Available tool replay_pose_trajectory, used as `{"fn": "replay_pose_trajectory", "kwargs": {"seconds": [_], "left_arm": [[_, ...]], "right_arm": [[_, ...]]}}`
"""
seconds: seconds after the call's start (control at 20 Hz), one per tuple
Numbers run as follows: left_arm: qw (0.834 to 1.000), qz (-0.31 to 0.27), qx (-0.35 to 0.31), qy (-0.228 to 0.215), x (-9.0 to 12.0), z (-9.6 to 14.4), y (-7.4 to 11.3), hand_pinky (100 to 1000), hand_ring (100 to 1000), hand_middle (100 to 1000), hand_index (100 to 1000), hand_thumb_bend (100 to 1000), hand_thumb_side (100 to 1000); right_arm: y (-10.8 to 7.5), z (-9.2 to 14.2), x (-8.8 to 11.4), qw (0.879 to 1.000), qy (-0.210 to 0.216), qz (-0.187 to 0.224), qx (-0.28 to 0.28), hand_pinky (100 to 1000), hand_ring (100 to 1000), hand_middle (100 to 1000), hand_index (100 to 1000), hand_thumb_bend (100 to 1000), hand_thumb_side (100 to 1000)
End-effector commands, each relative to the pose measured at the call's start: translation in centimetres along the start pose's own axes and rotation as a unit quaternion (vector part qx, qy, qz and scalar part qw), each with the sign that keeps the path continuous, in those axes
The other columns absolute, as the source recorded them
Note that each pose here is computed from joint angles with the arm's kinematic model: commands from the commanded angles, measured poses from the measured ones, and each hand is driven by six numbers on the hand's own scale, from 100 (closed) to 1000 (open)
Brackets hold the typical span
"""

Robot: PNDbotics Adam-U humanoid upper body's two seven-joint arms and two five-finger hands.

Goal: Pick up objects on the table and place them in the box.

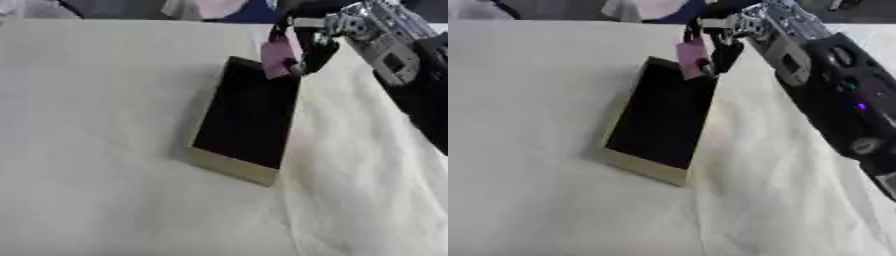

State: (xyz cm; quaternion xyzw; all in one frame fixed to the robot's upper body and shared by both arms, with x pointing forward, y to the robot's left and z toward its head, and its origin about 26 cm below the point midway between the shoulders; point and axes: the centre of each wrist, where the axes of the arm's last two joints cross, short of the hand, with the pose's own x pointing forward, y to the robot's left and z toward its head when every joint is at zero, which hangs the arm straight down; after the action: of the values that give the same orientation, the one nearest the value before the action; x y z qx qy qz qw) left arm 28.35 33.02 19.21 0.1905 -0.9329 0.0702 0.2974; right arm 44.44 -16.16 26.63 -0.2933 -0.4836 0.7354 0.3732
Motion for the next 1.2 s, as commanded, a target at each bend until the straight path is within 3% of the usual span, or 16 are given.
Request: {"fn": "replay_pose_trajectory", "kwargs": {"seconds": [0.05,0.65,0.75,0.9,1.0,1.05,1.2], "left_arm": [[1.0,-0.001,-0.01,-0.016,0.7,-0.7,0.1,720,752,747,878,299,762],[1.0,0.003,-0.016,-0.012,0.7,-0.6,0.0,720,752,747,878,302,757],[1.0,0.003,-0.015,-0.013,0.7,-0.6,0.0,720,752,747,878,302,757],[1.0,0.004,-0.015,-0.013,0.7,-0.6,-0.1,720,752,747,878,303,757],[1.0,0.004,-0.014,-0.014,0.7,-0.6,-0.1,720,752,747,878,304,755],[1.0,0.005,-0.014,-0.014,0.7,-0.6,-0.1,720,752,747,878,304,755],[1.0,0.004,-0.013,-0.014,0.7,-0.6,0.0,720,752,747,879,305,754]], "right_arm": [[-1.3,0.3,0.5,1.0,-0.019,-0.003,-0.014,579,471,342,427,100,100],[-0.9,-0.6,2.3,0.999,-0.046,-0.014,-0.014,594,487,346,364,100,100],[-0.8,-0.8,2.4,0.999,-0.052,-0.011,-0.003,613,512,366,372,100,214],[-0.8,-0.9,2.5,0.998,-0.061,0.003,0.02,662,596,470,403,100,294],[-0.7,-1.0,2.5,0.997,-0.064,0.015,0.043,714,689,562,506,100,395],[-0.6,-1.1,2.4,0.996,-0.066,0.021,0.059,766,764,662,663,100,503],[0.1,-1.7,2.2,0.992,-0.079,0.034,0.09,855,893,847,889,100,702]]}}
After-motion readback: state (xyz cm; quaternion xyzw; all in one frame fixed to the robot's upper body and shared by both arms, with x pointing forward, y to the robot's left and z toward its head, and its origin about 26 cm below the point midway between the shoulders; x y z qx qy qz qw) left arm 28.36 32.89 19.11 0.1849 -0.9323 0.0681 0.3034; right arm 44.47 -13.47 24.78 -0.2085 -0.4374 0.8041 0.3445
